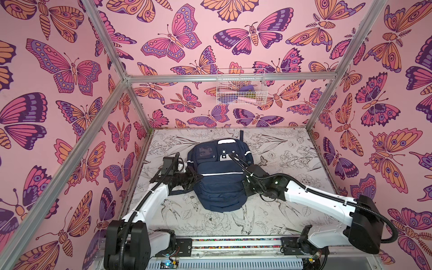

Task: Pack books, pencil case, and school supplies into a backpack
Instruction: Zip the student bag at the center of the table.

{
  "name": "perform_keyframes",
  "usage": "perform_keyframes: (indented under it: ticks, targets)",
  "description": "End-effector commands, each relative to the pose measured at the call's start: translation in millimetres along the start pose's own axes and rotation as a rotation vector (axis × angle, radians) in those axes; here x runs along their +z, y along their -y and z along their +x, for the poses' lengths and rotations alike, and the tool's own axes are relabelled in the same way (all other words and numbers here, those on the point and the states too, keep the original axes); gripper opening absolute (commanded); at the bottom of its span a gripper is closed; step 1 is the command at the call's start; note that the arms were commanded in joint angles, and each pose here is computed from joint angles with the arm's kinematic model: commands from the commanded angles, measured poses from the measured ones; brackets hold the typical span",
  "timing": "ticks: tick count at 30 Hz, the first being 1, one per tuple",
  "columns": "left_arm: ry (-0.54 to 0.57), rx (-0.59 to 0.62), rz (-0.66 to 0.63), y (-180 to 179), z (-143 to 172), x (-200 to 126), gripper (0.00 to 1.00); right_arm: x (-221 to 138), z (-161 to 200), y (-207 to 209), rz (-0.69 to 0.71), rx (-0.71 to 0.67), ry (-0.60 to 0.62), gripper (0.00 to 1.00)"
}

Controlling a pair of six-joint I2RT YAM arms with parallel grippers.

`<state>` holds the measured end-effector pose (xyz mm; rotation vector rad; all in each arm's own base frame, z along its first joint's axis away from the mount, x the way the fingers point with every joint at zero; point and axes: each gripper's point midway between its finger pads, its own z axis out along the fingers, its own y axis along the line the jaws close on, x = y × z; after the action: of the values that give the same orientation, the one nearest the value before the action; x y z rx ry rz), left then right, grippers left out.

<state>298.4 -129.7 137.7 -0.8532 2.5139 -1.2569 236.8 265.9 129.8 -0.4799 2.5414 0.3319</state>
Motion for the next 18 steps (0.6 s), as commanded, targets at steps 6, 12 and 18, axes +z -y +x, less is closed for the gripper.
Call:
perform_keyframes:
  ticks: [6,12,18]
  targets:
    - [0.143,-0.030,-0.031,1.7,-23.0,-10.4,0.52,-1.9,13.1,-35.5,-0.051,0.009,-0.160,0.00]
    - [0.091,-0.066,0.010,10.2,35.7,-9.3,0.58,-4.0,5.1,-47.9,-0.079,0.012,-0.151,0.00]
    - [0.018,-0.031,-0.014,24.3,72.7,13.4,0.57,-5.9,3.9,-47.8,-0.081,0.018,-0.145,0.00]
